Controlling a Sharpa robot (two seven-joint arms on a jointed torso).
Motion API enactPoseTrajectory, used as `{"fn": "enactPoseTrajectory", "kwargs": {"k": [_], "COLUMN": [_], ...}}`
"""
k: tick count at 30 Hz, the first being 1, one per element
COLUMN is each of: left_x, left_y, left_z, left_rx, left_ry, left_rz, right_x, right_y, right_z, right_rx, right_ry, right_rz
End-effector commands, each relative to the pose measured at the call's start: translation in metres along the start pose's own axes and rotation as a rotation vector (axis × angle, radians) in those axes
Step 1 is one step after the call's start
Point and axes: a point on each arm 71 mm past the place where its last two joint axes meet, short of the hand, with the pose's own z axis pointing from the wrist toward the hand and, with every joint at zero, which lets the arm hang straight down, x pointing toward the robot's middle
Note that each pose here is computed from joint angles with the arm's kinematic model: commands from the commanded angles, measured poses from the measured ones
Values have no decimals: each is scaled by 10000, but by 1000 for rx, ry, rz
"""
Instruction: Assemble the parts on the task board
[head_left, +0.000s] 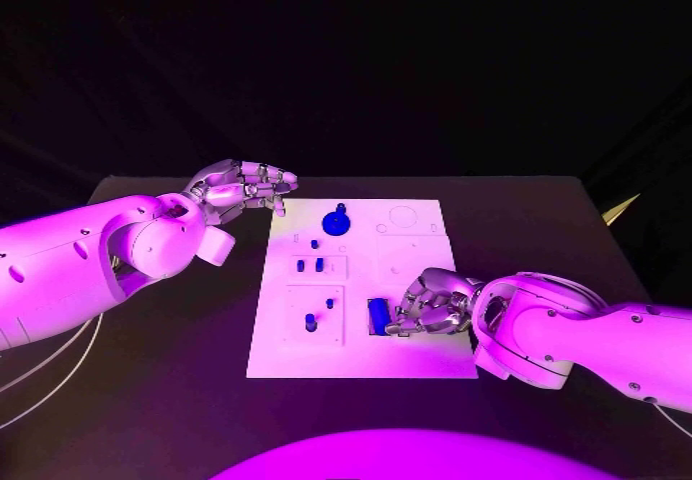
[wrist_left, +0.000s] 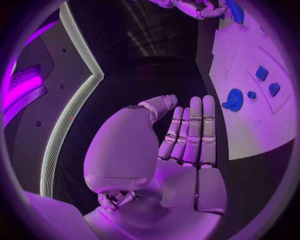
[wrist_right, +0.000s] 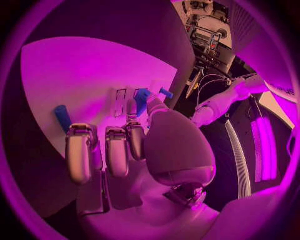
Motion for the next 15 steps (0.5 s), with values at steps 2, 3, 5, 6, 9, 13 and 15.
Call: {"fn": "enactPoseTrajectory", "kwargs": {"k": [2,3,5,6,9,13,15], "left_x": [20,20,20,20,17,17,17], "left_y": [-10,-10,-10,-10,-10,-10,-10], "left_z": [5,5,5,5,4,3,3], "left_rx": [7,7,7,7,6,6,6], "left_ry": [14,14,14,14,14,14,15], "left_rz": [-7,-7,-7,-7,-7,-7,-7], "right_x": [9,9,13,16,26,45,53], "right_y": [6,7,7,8,14,31,36], "right_z": [42,54,78,87,104,120,123], "right_rx": [-1,1,4,4,3,-2,-4], "right_ry": [9,7,6,6,8,16,22], "right_rz": [-17,-18,-19,-20,-22,-26,-29]}}
